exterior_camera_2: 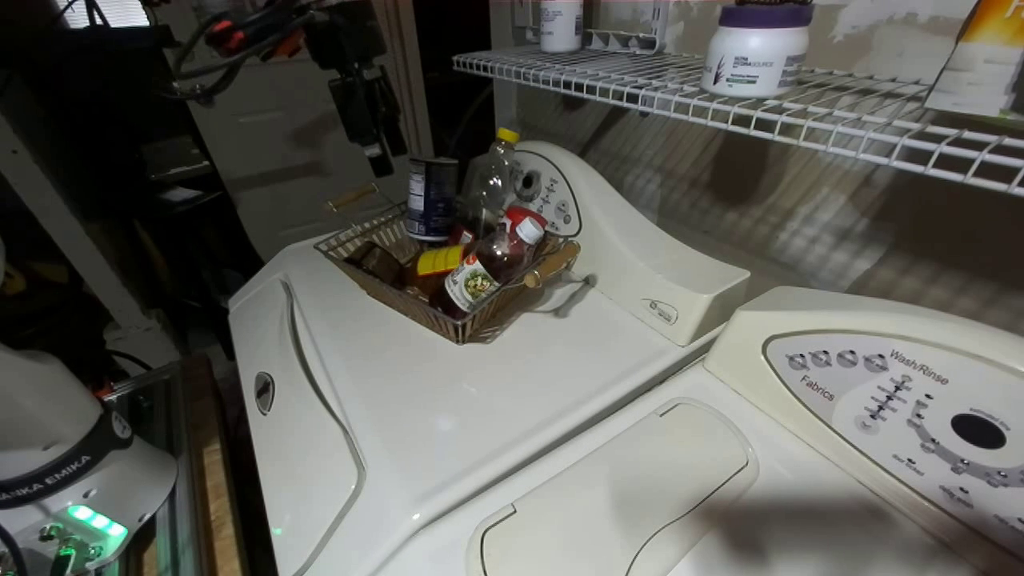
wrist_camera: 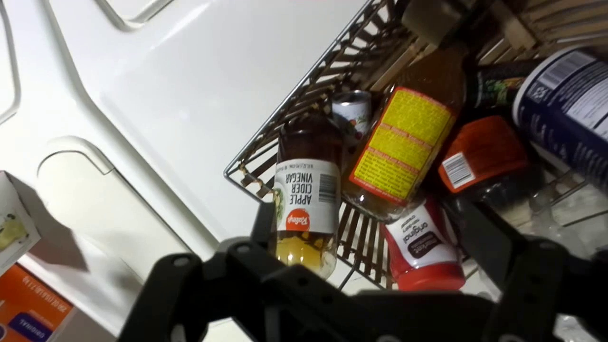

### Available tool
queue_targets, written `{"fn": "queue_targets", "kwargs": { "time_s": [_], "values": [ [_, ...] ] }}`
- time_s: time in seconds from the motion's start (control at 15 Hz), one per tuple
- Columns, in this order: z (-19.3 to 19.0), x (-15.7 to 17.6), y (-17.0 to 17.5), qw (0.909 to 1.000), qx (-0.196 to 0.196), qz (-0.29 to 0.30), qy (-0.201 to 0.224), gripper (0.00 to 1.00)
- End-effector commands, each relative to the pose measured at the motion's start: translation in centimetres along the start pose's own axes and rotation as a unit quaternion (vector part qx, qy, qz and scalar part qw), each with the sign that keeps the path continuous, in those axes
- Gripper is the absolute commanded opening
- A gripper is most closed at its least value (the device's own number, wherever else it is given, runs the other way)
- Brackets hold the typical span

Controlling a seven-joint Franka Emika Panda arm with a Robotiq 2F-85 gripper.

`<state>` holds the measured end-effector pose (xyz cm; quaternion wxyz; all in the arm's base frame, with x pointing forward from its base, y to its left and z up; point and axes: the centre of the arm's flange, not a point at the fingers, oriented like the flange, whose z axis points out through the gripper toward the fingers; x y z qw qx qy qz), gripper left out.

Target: Put the brown bottle from the bottom shelf into the basket.

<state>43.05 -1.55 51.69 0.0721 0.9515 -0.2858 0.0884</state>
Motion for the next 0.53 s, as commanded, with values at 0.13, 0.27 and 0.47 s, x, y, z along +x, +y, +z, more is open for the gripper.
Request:
{"fn": "queue_targets", "kwargs": {
  "time_s": [0.13,0.27,0.47],
  "values": [
    [-0.61,-0.37,-0.35,0.9998,0.011,-0.010,-0.016,1.00],
    [-0.61,-0.37,-0.35,0.9997,0.012,-0.012,-0.016,1.00],
    [-0.60,-0.35,-0.32,0.9997,0.012,-0.012,-0.017,1.00]
  ]
}}
